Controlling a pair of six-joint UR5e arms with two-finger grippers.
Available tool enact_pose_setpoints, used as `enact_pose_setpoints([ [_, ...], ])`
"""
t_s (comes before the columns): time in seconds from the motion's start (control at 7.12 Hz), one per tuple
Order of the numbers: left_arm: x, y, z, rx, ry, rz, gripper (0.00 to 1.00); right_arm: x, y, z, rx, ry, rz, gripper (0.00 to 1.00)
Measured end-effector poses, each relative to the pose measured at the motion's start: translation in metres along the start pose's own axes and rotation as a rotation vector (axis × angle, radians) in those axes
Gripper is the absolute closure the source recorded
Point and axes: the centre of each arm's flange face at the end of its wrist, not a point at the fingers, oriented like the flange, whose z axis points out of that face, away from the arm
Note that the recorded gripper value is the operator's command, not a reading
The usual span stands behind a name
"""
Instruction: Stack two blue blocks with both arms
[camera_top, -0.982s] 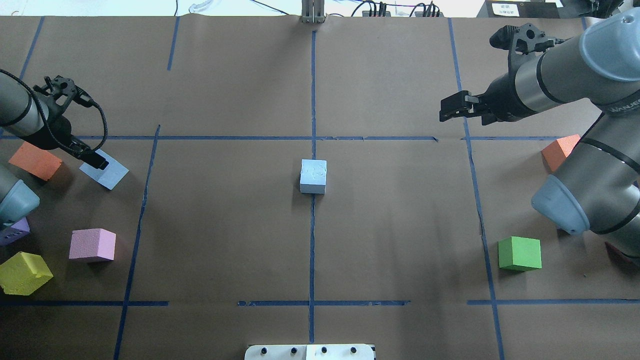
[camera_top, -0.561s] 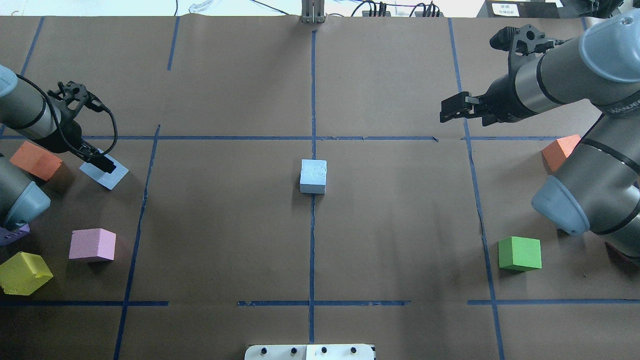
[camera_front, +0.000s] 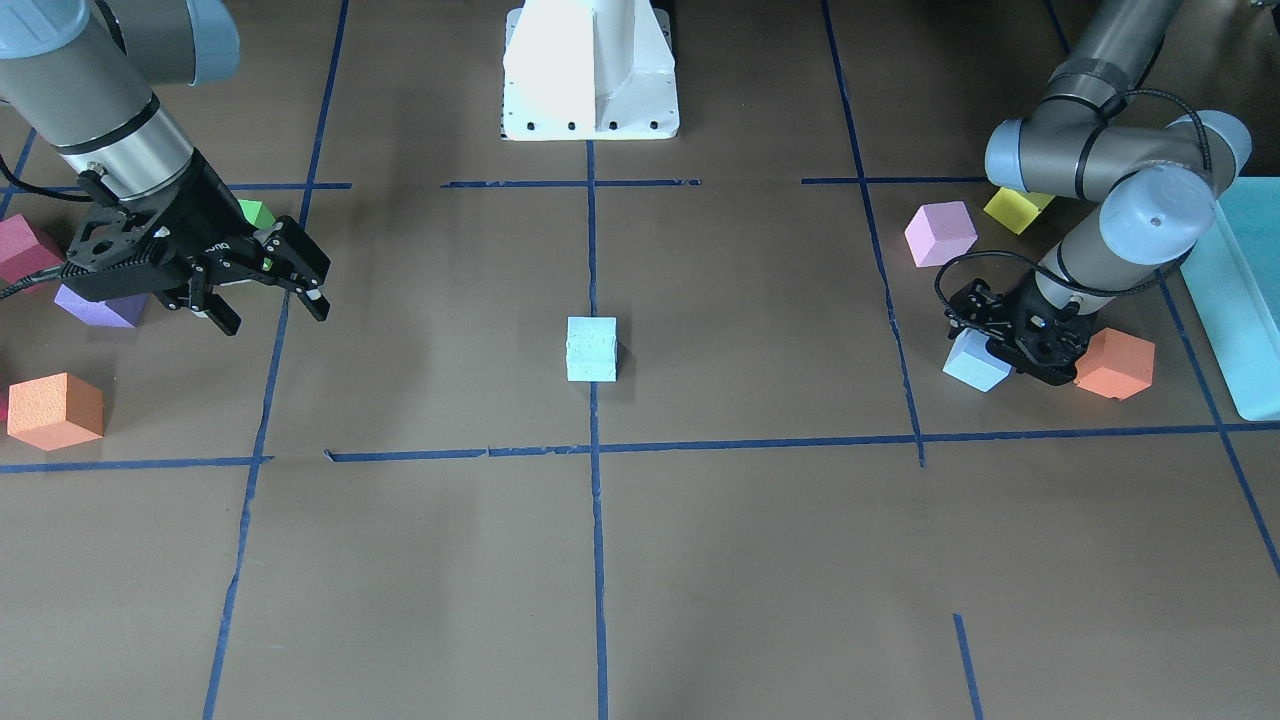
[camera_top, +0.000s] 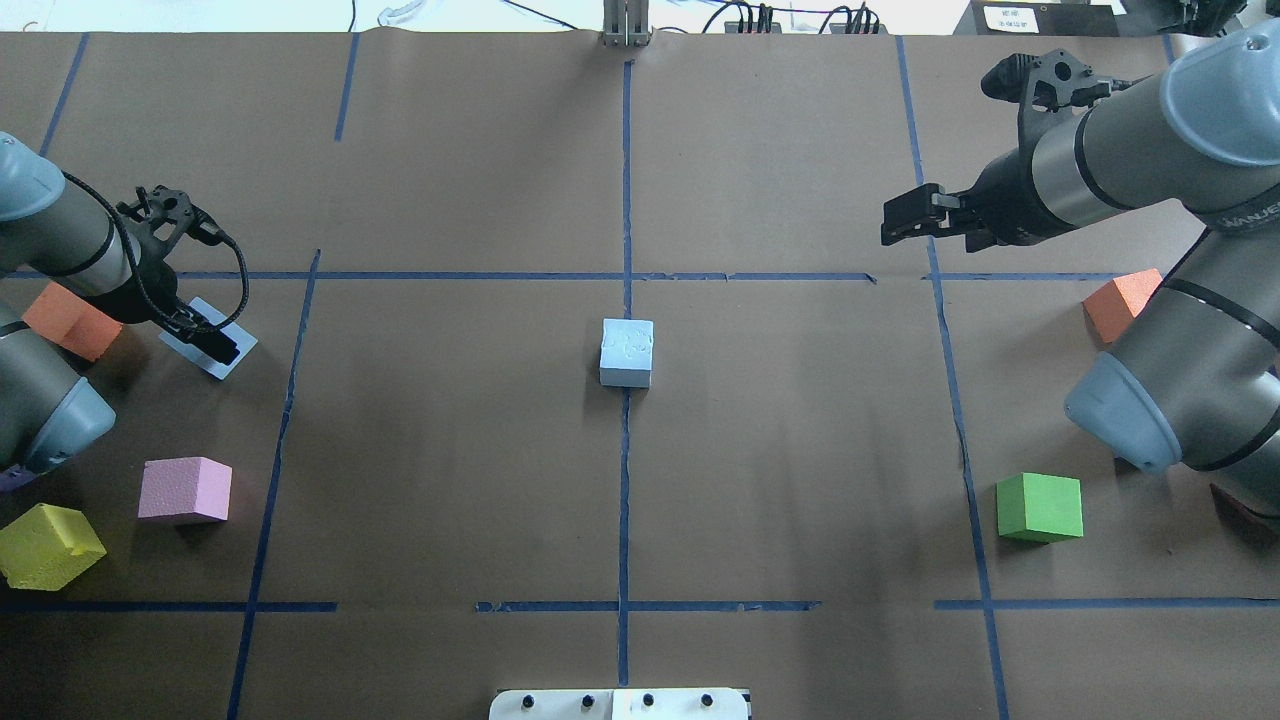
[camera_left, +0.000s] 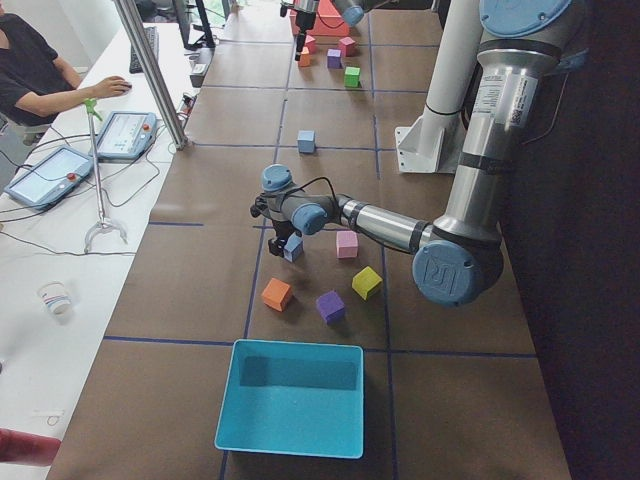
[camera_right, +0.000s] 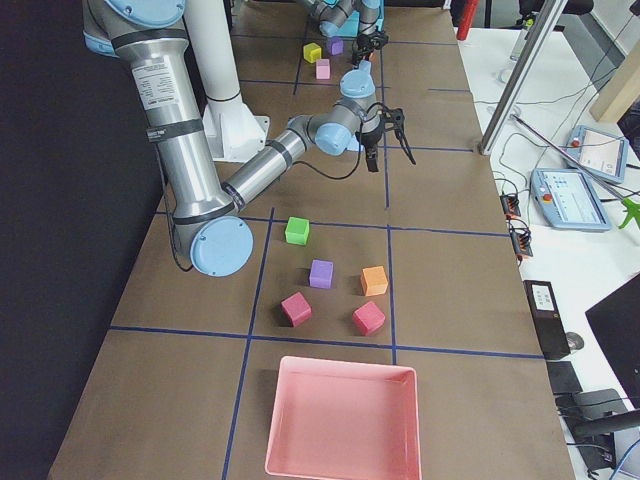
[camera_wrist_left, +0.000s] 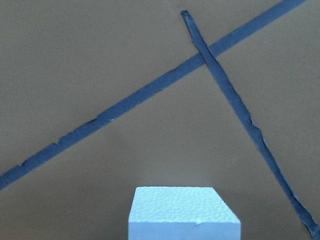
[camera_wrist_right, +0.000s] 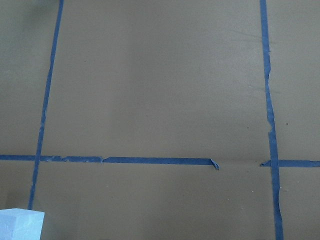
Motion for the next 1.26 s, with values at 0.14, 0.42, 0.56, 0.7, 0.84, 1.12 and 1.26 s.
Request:
enact_pose_setpoints([
  [0.14,0.001,0.0,0.002,-0.004,0.001,0.001,0.81,0.0,0.0,0.0,0.001,0.0,0.0,0.0],
  [0.42,0.007,-0.004,-0.003,0.007,0.006,-0.045,0.93,0.0,0.0,0.001,0.001,0.002,0.001,0.0],
  [0.56,0.025,-0.019,-0.021,0.043,0.02,-0.113,0.93,0.001,0.0,0.002,0.0,0.005,0.002,0.0],
  [0.7,0.052,-0.04,-0.049,0.099,0.048,-0.197,0.93,0.002,0.0,0.003,0.0,0.006,0.003,0.0],
  [0.84,0.086,-0.063,-0.077,0.151,0.09,-0.287,0.93,0.005,0.001,0.004,-0.003,0.011,0.004,0.0],
  [1.12,0.184,-0.112,-0.099,0.18,0.183,-0.434,0.93,0.021,0.007,0.006,-0.013,0.029,-0.025,0.0],
  [1.26,0.242,-0.135,-0.102,0.184,0.182,-0.478,0.93,0.027,0.01,0.007,-0.017,0.037,-0.038,0.0],
])
